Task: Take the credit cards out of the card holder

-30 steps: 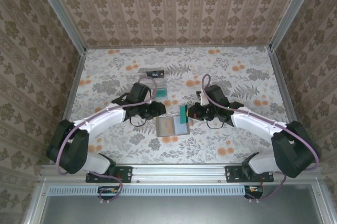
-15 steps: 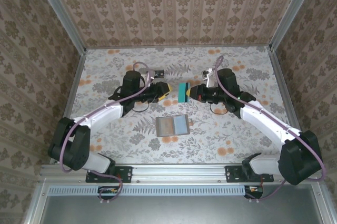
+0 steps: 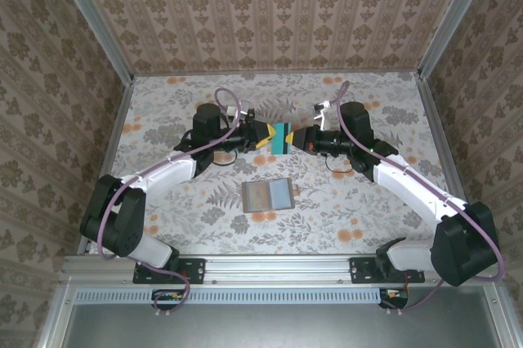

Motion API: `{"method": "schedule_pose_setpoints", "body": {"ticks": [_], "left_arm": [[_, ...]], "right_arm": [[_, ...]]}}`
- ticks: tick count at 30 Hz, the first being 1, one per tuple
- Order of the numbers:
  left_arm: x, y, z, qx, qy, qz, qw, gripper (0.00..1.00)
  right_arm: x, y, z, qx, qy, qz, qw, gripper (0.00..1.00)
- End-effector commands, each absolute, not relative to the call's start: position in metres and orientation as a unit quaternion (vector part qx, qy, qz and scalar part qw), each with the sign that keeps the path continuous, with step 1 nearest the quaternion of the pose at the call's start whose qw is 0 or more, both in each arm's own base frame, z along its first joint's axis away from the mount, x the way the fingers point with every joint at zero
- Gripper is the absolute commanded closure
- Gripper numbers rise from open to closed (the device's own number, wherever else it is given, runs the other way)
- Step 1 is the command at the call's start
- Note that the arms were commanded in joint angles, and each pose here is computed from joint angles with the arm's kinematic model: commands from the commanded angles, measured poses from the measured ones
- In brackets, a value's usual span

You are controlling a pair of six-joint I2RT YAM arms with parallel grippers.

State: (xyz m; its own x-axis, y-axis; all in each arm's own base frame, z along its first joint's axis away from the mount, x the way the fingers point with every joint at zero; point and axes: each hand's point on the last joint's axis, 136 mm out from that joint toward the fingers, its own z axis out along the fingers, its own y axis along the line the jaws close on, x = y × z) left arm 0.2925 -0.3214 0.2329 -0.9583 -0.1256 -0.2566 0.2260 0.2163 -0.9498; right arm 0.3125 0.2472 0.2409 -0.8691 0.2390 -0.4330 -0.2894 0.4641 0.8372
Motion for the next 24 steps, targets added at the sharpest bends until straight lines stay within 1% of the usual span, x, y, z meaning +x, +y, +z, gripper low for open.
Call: {"method": "schedule_pose_setpoints", "body": {"ticks": [1,6,14,17,18,19,20,21,23,24], "left_arm": [[0.286,-0.327,0.248,0.061,0.749,-0.644,0.145,0.76],[0.278,-0.327,0.253,0.072,0.744,-0.648,0.145,0.79],[0.27,-0.327,0.256,0.077,0.742,-0.65,0.144,0.79],[0.269,-0.326,0.257,0.076,0.742,-0.65,0.147,0.86],[0.269,-0.325,0.258,0.077,0.741,-0.65,0.149,0.89],[0.268,-0.325,0.259,0.077,0.74,-0.651,0.15,0.94],[0.268,-0.324,0.26,0.076,0.74,-0.651,0.152,0.98],[0.268,-0.323,0.263,0.077,0.739,-0.651,0.155,1.0],[0.267,-0.323,0.263,0.079,0.742,-0.647,0.157,1.0],[0.267,-0.322,0.262,0.08,0.745,-0.643,0.158,1.0]], "right_arm": [[0.318,0.25,0.255,-0.023,0.803,0.534,0.263,1.0],[0.321,0.249,0.252,-0.016,0.8,0.539,0.262,1.0],[0.323,0.247,0.25,-0.011,0.797,0.545,0.261,1.0],[0.324,0.246,0.248,-0.007,0.798,0.544,0.26,1.0],[0.324,0.246,0.247,-0.007,0.797,0.545,0.26,0.98],[0.324,0.246,0.246,-0.006,0.798,0.544,0.259,0.88],[0.323,0.246,0.244,-0.006,0.8,0.543,0.257,0.76],[0.323,0.245,0.241,-0.005,0.802,0.54,0.254,0.66],[0.322,0.244,0.237,-0.003,0.806,0.535,0.252,0.51],[0.322,0.242,0.234,0.0,0.809,0.531,0.252,0.38]]}}
